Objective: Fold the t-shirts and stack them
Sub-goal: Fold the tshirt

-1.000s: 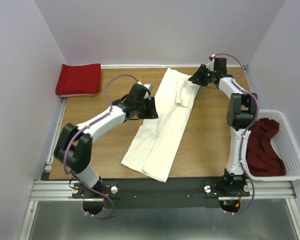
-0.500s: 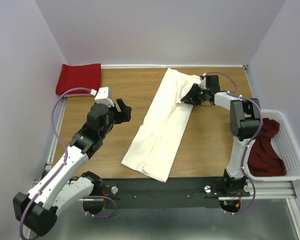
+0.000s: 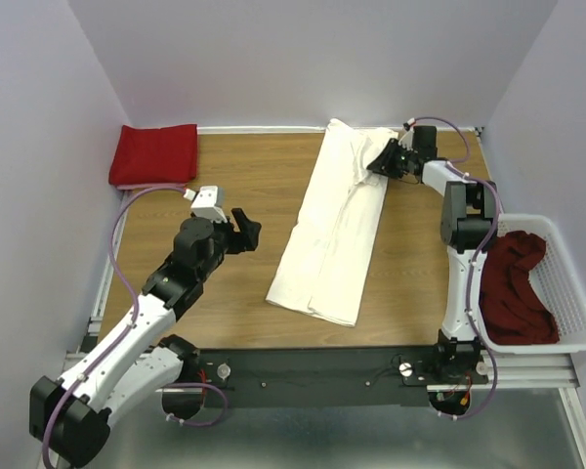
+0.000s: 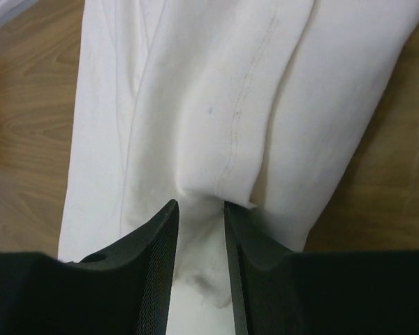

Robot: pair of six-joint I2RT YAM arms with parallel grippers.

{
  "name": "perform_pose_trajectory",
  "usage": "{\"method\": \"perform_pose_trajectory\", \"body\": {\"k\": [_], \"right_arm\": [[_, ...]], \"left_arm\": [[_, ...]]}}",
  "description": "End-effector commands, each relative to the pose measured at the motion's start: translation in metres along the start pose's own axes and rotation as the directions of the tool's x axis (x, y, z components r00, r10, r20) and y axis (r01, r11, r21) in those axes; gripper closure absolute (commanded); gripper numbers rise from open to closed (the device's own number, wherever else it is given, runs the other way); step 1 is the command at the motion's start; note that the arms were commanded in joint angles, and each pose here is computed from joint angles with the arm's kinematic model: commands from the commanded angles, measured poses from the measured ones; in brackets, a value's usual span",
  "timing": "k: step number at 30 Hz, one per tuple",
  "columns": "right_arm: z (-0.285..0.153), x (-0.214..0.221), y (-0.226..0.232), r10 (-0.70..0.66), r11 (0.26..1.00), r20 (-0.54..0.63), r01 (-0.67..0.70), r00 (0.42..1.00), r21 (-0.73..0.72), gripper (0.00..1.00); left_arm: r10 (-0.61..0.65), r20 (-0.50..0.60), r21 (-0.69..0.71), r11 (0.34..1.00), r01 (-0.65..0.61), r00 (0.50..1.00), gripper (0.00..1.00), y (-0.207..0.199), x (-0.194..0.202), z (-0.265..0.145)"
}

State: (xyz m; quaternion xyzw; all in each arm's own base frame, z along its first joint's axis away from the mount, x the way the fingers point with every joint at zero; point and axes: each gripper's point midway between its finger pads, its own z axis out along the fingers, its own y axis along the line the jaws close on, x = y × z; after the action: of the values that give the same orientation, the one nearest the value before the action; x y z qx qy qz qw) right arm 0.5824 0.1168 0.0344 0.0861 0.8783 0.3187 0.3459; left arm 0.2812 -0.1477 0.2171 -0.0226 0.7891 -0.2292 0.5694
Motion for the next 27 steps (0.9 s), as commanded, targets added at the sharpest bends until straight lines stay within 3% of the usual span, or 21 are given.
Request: {"method": "perform_pose_trajectory", "body": {"k": [1,5,9,12,13,16,23,27], "right_arm": [[0.012,-0.005,-0.032,-0.066,0.992,-0.037,0.07,0.997,0.103,0.6],[-0.02,-0.035,0.014,-0.071,0.996,0.014,0.07,0.997,0.045,0.58],[-0.06,-0.013,0.04,-0.073,0.991,0.01,0.072,0.997,0.11,0.54],[-0.109,0.029,0.056,-0.094,0.97,-0.02,0.096,0.995,0.222,0.52],[-0.132,0.061,0.05,-0.09,0.943,-0.064,0.106,0.994,0.317,0.5],[-0.167,0.121,0.055,-0.079,0.906,-0.161,0.139,0.984,0.4,0.46],[-0.236,0.285,0.069,0.006,0.903,-0.409,0.172,0.912,0.395,0.42],[-0.254,0.336,0.084,0.023,0.916,-0.472,0.17,0.881,0.362,0.42]], "left_arm": [[0.047,-0.101,0.103,0.994,-0.037,0.994,0.2,-0.017,0.019,0.009],[0.089,-0.263,0.108,0.992,-0.062,0.961,0.2,-0.015,0.049,0.016],[0.101,-0.408,0.085,0.994,-0.073,0.907,0.21,-0.007,0.078,0.014],[0.08,-0.51,0.084,0.996,-0.044,0.856,0.21,-0.009,0.103,0.008],[0.08,-0.533,0.088,0.995,-0.039,0.842,0.21,-0.012,0.109,0.005],[0.078,-0.599,0.065,0.997,-0.049,0.797,0.22,-0.013,0.129,-0.001],[0.096,-0.703,0.055,0.995,-0.08,0.704,0.28,-0.023,0.17,-0.008],[0.093,-0.751,0.014,0.992,-0.125,0.654,0.29,-0.014,0.19,-0.008]]}}
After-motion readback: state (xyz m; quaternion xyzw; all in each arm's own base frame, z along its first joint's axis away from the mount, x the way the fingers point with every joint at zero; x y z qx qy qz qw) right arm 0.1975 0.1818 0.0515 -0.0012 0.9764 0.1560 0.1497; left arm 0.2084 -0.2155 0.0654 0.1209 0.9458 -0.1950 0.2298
